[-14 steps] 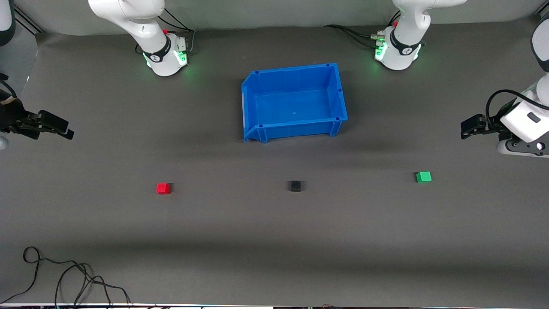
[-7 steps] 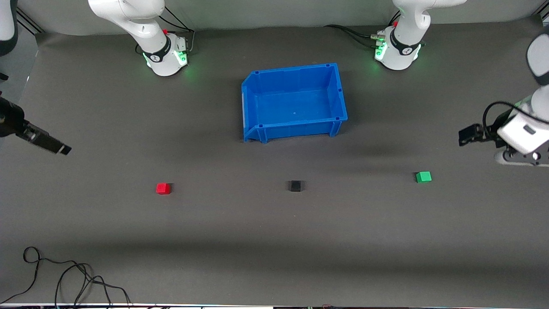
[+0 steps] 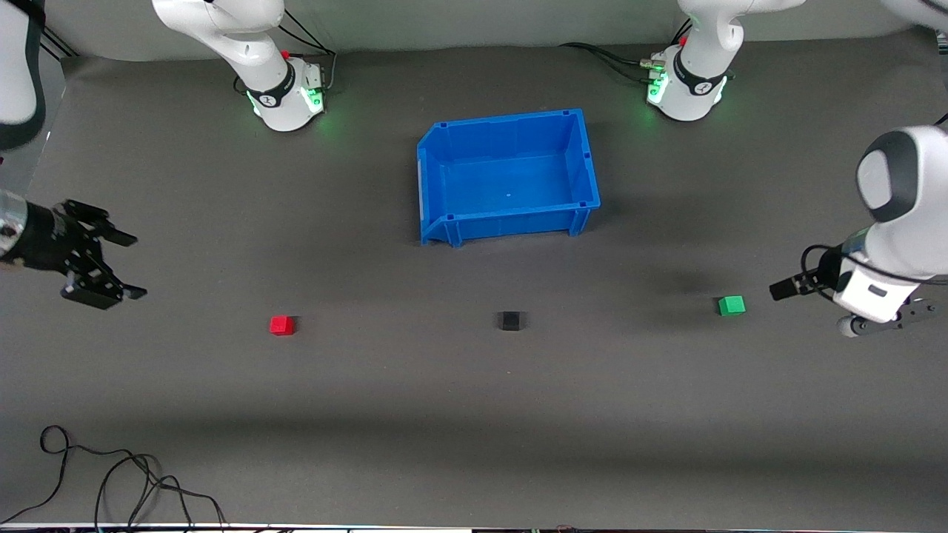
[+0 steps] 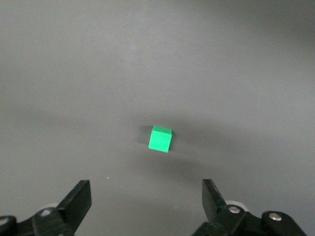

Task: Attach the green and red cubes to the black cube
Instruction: 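Reach the right gripper to the red cube while the left gripper reaches the green cube, then close the right gripper on the red cube while the left gripper grasps green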

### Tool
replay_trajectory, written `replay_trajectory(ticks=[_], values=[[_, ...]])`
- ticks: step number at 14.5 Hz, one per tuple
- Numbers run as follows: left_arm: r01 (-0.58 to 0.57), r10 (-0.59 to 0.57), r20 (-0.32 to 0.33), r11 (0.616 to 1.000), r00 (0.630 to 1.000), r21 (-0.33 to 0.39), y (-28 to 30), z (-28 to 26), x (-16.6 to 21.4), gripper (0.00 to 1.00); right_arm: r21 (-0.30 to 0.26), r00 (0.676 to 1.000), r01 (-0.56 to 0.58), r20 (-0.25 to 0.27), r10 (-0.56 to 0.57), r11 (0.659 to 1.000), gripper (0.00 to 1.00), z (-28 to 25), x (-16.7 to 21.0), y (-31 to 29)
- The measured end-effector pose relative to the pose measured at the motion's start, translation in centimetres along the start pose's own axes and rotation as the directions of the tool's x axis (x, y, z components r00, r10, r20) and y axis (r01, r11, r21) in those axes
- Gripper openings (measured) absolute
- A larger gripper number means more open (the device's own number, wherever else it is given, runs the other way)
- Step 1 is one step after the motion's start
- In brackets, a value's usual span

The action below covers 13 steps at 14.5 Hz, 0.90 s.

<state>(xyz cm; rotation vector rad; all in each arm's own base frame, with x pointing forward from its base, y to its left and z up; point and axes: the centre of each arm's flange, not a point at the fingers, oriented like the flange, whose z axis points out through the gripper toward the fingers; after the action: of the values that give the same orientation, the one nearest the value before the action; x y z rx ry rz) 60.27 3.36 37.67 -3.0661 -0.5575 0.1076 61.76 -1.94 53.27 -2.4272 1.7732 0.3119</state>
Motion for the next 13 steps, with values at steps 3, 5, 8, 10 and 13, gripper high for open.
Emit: replay_trajectory(ticks=[3, 5, 8, 10, 13], values=[[0.244, -0.245, -0.011, 0.968, 0.969, -0.058, -1.9, 4.7, 0.4, 1.0, -0.027, 0.993, -0.079, 0.087, 0.081, 0.997, 1.0, 6.2, 3.0, -1.9], [0.417, -0.416, 0.023, 0.907, 0.909, -0.058, -2.2, 7.6, 0.0, 1.0, -0.003, 0.986, -0.126, 0.112, 0.126, 0.992, 1.0, 11.2, 4.8, -2.9], [0.669, -0.668, 0.081, 0.743, 0.74, 0.009, -2.1, 12.5, -0.3, 1.0, 0.049, 0.971, -0.208, 0.128, 0.2, 0.977, 1.0, 18.7, 6.5, -2.8], [0.772, -0.771, 0.076, 0.635, 0.632, 0.018, -2.4, 15.2, 0.2, 1.0, 0.058, 0.96, -0.248, 0.147, 0.237, 0.967, 1.0, 23.3, 6.9, -2.5], [0.872, -0.871, 0.062, 0.489, 0.488, -0.001, -2.4, 16.9, 0.8, 0.97, 0.044, 0.942, -0.267, 0.225, 0.251, 0.963, 1.0, 28.9, 7.4, -2.3]])
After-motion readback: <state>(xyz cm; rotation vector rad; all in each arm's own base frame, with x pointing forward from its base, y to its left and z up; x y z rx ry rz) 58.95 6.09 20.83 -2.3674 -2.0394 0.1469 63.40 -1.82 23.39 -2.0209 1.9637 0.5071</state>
